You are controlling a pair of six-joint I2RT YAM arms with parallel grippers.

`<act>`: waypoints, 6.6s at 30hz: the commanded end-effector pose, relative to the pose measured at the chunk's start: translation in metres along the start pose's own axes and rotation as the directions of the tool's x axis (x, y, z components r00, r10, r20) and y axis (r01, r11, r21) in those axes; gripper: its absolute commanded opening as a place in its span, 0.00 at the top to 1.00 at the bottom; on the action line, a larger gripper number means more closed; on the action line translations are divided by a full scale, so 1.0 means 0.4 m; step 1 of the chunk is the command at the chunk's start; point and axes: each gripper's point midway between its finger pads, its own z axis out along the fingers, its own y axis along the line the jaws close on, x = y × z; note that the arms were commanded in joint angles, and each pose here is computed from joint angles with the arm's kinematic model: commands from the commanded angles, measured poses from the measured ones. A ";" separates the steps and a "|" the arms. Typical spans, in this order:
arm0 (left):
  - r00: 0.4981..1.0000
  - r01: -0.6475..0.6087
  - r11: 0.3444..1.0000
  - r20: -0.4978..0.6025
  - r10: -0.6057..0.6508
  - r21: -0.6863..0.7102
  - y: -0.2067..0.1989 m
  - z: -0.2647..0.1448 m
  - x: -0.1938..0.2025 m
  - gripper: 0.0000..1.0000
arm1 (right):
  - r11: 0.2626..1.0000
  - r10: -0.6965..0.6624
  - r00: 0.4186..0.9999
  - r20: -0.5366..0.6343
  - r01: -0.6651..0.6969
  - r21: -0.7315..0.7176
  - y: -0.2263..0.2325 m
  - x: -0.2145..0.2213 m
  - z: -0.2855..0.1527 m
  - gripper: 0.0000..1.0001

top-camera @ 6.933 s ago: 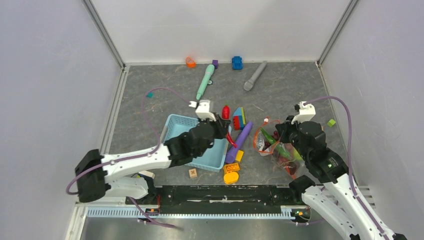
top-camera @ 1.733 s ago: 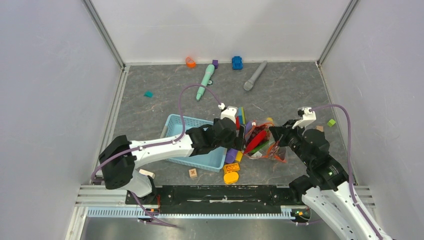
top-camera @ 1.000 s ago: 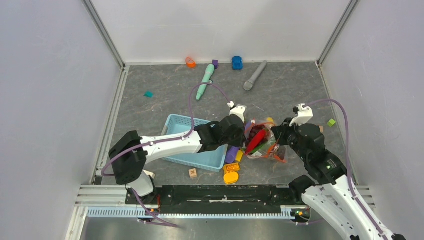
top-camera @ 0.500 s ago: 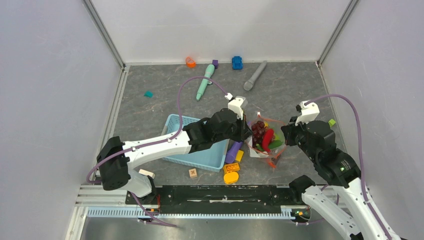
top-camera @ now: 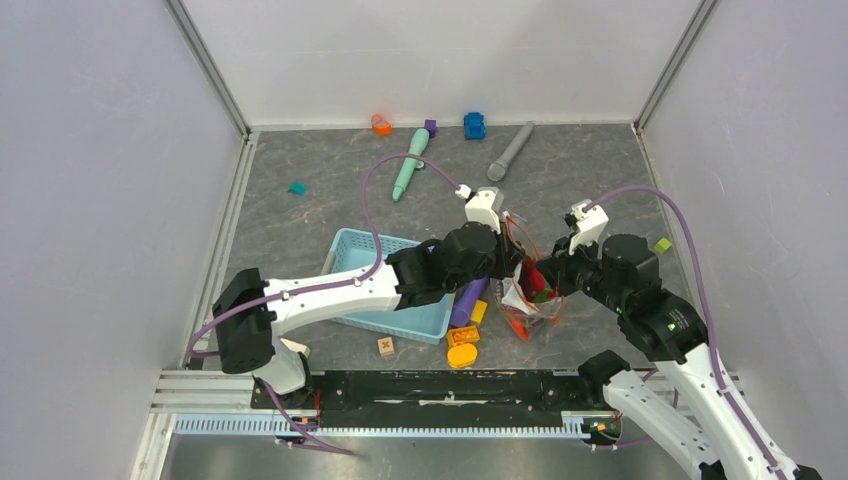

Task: Place the food in the zip-top bag and seal the zipper
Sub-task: Adjust the zipper food storage bag at the center of the board, then zip the zipper food storage bag at the center of the board.

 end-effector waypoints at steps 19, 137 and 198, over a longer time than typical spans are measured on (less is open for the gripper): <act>0.941 0.227 0.958 0.290 -0.171 -0.172 0.061 -0.061 -0.143 0.98 | 0.961 0.046 0.993 0.106 -0.073 0.268 -0.107 -0.021 -0.114 0.02; 0.777 -0.618 0.639 0.232 0.585 0.458 0.003 -0.088 -0.009 0.98 | 0.924 -0.135 0.987 -0.083 0.156 0.350 -0.160 -0.019 -0.093 0.29; 0.776 -0.620 0.629 0.248 0.580 0.469 -0.044 -0.222 -0.027 0.98 | 0.858 -0.308 0.950 0.055 0.302 -0.416 0.151 0.008 -0.018 1.00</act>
